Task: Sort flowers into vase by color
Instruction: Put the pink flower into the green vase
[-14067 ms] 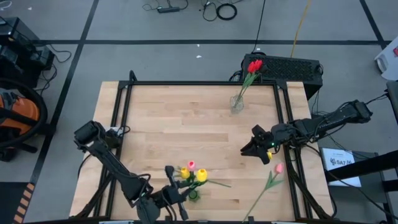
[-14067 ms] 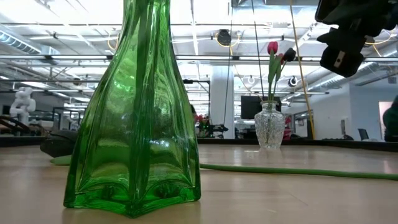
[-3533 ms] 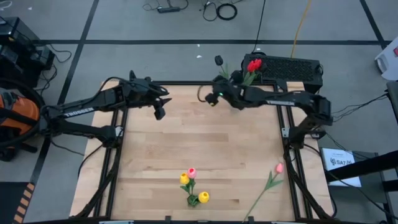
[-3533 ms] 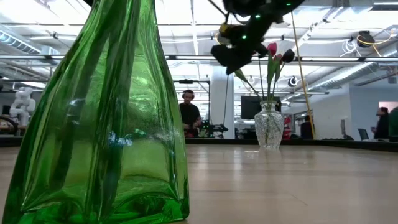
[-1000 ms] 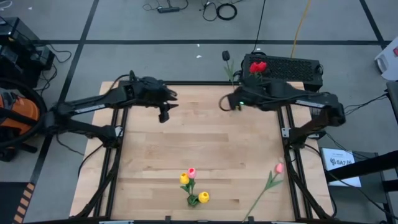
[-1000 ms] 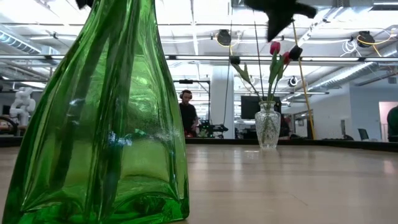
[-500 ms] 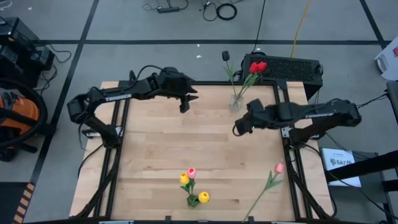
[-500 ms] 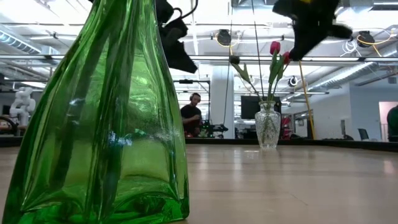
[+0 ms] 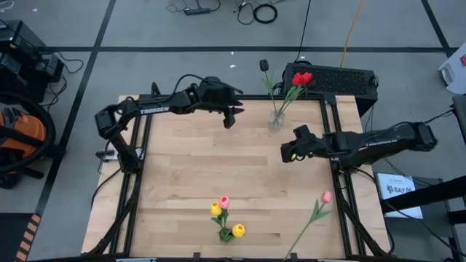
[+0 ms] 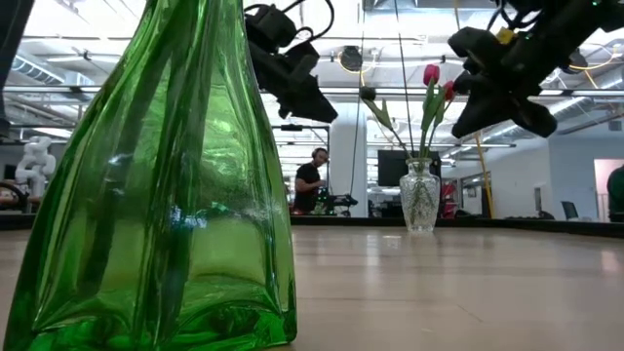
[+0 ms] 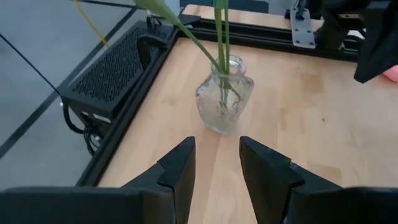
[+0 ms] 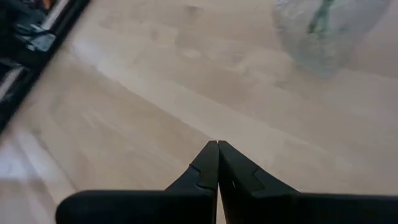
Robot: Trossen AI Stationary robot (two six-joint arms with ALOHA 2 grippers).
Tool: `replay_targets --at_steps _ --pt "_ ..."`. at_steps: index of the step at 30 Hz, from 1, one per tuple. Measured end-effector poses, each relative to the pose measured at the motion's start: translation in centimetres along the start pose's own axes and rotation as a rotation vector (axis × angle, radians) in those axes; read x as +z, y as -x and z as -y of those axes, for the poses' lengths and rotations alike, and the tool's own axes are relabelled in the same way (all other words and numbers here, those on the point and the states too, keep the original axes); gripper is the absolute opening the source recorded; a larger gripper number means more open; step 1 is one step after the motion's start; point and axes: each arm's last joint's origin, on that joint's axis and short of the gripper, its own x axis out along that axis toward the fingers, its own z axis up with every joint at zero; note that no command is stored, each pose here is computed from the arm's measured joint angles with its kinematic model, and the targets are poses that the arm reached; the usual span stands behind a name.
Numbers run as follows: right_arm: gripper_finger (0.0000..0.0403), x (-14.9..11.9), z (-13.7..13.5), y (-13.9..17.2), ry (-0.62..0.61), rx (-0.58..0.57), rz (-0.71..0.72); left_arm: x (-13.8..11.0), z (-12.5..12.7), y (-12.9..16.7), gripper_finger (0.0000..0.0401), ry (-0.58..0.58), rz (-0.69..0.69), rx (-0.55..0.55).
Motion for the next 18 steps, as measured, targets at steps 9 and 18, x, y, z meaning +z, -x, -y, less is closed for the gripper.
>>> replay_targets --at_steps 9,18 --pt "0.0 0.5 1.6 1.6 0.014 -0.004 -0.076 -0.3 1.7 -0.7 0.0132 -0.011 -0.046 -0.045" --pt "0.0 0.7 1.6 1.5 0.052 -0.003 -0.058 0.3 2.8 0.7 0.0132 0.058 -0.067 -0.064"
